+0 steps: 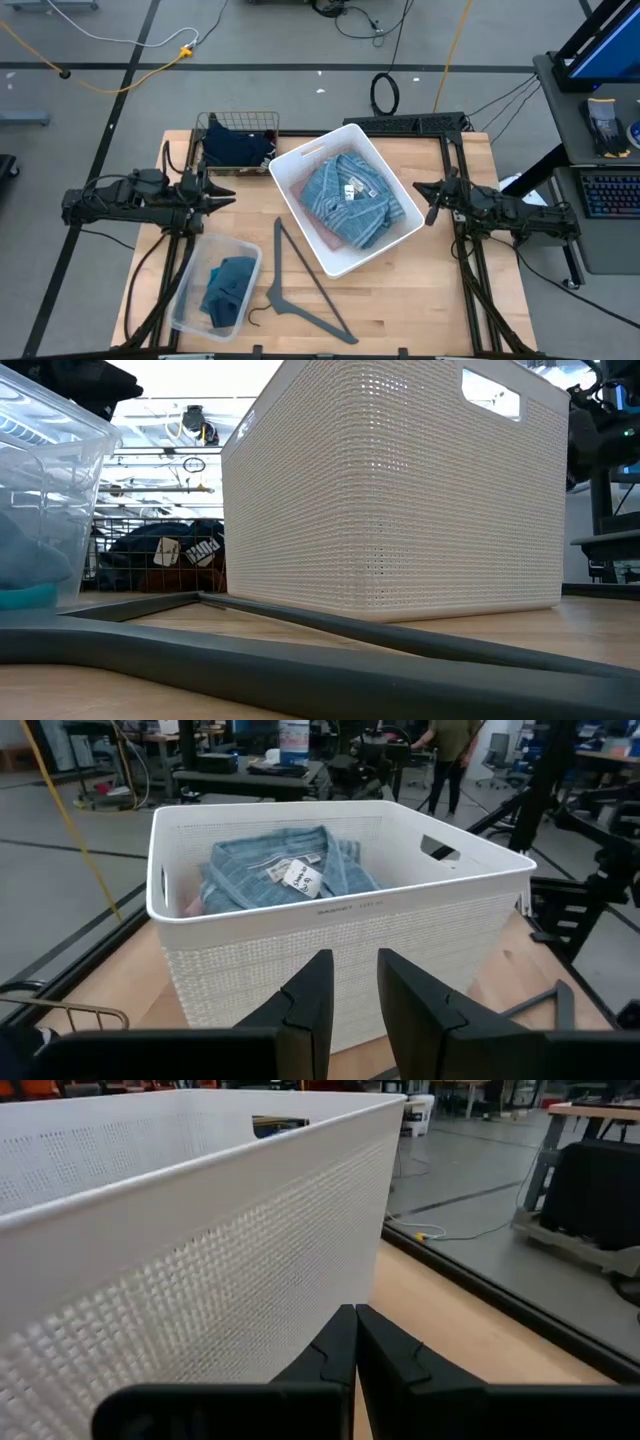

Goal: Pick & Place Cloths
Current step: Return to Home Position

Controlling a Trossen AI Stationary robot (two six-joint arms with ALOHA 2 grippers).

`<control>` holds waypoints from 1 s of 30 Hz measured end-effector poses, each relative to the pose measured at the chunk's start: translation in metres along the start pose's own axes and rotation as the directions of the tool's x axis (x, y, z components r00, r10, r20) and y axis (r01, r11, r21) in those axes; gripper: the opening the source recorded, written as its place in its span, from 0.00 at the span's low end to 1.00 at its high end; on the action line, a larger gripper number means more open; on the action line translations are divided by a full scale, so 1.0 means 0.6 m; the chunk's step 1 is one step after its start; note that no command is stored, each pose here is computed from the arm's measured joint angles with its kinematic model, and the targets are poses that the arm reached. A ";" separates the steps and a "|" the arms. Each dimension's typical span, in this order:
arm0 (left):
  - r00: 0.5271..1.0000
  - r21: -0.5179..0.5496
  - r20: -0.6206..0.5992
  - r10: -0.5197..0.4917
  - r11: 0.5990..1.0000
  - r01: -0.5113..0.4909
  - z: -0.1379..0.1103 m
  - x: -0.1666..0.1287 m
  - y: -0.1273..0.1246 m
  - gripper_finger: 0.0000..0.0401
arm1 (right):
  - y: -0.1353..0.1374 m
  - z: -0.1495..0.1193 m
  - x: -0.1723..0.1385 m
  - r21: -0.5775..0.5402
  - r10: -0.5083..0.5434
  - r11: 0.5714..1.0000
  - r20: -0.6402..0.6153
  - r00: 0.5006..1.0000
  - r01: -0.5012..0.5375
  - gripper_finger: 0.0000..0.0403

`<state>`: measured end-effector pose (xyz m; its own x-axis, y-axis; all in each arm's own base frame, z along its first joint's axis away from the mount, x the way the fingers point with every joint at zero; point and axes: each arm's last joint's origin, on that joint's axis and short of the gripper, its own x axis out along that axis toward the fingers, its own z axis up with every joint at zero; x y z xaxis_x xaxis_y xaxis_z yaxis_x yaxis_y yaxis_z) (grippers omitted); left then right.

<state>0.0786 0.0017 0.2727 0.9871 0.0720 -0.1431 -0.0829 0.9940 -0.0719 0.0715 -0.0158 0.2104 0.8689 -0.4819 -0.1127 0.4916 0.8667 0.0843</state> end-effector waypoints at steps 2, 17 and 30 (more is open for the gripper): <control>1.000 0.010 -0.002 -0.001 1.000 0.001 0.000 0.000 0.000 0.20 | 0.002 -0.002 0.000 -0.013 0.040 0.999 -0.014 0.999 -0.040 0.00; 1.000 0.063 -0.010 -0.001 0.998 0.002 -0.005 0.002 0.000 0.20 | 0.001 -0.006 0.000 0.014 0.037 0.999 -0.040 0.998 -0.037 0.00; 0.999 0.007 0.040 -0.003 1.000 0.003 -0.061 -0.023 0.007 0.20 | 0.001 -0.006 0.000 0.014 0.041 0.999 -0.042 0.998 -0.041 0.00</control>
<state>0.0599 0.0019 0.2381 0.9920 0.0721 -0.1033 -0.0791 0.9947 -0.0654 0.0717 -0.0146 0.2067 0.8853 -0.4401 -0.1502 0.4567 0.8837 0.1025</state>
